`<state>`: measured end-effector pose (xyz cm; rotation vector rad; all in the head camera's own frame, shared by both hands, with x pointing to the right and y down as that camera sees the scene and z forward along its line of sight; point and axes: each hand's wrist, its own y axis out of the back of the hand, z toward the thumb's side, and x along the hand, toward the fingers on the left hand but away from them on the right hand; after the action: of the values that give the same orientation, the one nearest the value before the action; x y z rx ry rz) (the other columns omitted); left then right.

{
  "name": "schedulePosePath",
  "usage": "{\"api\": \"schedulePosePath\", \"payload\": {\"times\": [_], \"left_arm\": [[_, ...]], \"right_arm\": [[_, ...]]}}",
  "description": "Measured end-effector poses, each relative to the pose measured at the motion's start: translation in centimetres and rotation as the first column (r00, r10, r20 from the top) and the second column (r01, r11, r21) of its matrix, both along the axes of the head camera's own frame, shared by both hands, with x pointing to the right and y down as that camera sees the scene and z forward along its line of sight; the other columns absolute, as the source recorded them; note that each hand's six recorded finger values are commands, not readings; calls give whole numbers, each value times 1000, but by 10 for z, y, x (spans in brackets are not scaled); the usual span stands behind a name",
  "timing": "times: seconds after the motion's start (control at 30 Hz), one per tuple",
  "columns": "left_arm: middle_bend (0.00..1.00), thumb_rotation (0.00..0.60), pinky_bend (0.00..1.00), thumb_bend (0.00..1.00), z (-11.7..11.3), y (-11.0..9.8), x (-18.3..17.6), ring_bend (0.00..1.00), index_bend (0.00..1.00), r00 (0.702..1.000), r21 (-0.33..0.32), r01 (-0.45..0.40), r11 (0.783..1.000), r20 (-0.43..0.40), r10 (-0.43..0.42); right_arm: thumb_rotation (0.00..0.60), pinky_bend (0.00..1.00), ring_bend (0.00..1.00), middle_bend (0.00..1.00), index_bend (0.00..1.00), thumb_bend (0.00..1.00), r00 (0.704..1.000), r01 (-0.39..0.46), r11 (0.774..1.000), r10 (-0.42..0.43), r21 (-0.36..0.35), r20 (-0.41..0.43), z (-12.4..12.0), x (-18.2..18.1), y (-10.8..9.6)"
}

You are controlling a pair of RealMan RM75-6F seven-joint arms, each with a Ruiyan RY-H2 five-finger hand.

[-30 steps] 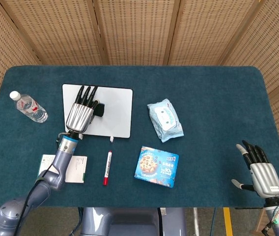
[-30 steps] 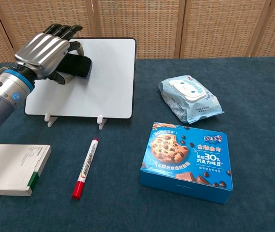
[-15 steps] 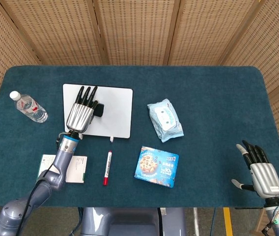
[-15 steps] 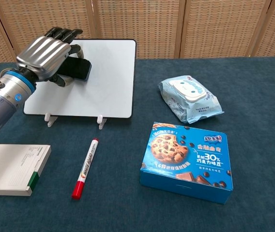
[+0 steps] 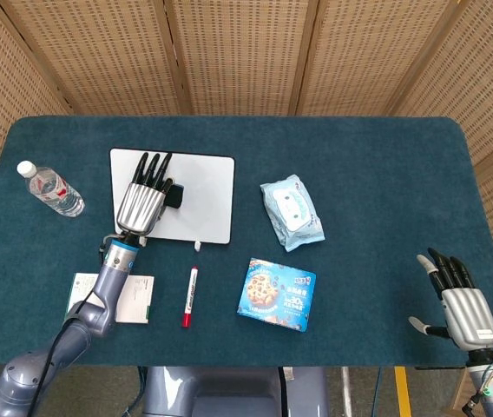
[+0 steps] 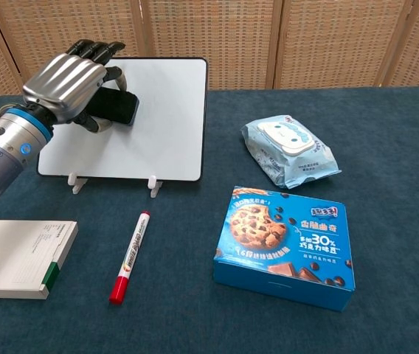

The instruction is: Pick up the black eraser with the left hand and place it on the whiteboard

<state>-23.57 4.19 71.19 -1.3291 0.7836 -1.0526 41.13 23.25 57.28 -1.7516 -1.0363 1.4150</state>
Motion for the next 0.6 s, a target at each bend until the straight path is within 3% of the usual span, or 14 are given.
{"api": "schedulePosePath", "payload": {"times": [0.2, 0.4, 0.6], "left_arm": [[0, 600, 0, 154, -6, 1, -2, 0, 140, 1000, 16, 0, 1000, -18, 1], [0, 600, 0, 54, -12, 5, -8, 0, 22, 998, 21, 11, 1000, -55, -10], [0, 600, 0, 0, -24, 18, -21, 0, 0, 991, 10, 34, 999, -133, -32]], "right_arm": [[600, 0, 0, 0, 0, 53, 1000, 3, 1000, -3, 4, 2, -1, -1, 0], [600, 0, 0, 0, 0, 52, 1000, 0, 1000, 0, 7, 5, -1, 0, 0], [600, 0, 0, 0, 0, 53, 1000, 0, 1000, 0, 8, 2, -2, 1, 0]]}}
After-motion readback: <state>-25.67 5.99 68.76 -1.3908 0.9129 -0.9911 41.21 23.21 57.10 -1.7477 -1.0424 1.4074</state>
